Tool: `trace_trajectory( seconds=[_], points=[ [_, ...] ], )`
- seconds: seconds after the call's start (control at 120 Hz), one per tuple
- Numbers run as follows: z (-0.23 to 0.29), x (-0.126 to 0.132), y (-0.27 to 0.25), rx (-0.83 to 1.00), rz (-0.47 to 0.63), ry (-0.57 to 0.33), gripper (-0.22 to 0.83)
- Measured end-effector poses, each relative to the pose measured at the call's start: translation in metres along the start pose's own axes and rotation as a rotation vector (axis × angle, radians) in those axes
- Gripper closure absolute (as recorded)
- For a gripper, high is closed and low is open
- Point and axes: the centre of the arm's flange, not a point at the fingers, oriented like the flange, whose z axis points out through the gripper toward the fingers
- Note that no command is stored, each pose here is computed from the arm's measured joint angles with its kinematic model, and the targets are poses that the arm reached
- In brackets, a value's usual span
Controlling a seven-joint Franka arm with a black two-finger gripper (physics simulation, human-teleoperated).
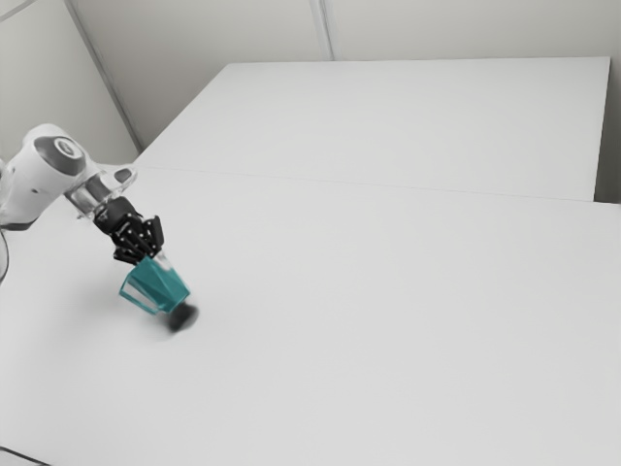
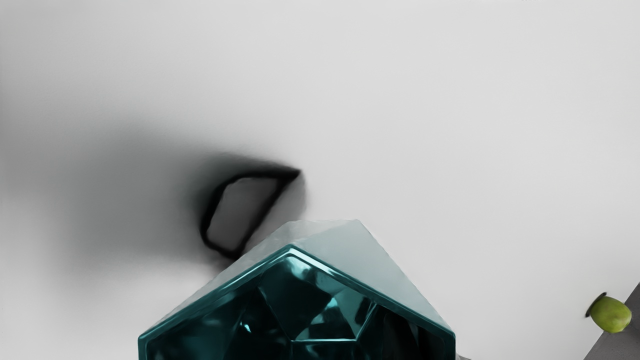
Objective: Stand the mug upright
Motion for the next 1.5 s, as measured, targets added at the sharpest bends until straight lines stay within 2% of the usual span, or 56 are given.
trace_trajectory(
  seconds=[0.3,0.458,0.733,1.192,1.367,1.5],
  points=[
    [0.01,0.005,0.1,0.424,0.191,0.115,0.78],
    [0.033,-0.004,0.128,0.556,0.199,0.174,0.78],
    [0.068,-0.006,0.15,0.609,0.088,0.289,0.79],
    [0.101,0.011,0.135,0.559,-0.144,0.361,0.78],
    [0.102,0.009,0.147,0.553,-0.159,0.384,0.4],
    [0.092,0.003,0.156,0.547,-0.172,0.412,0.21]
  ],
)
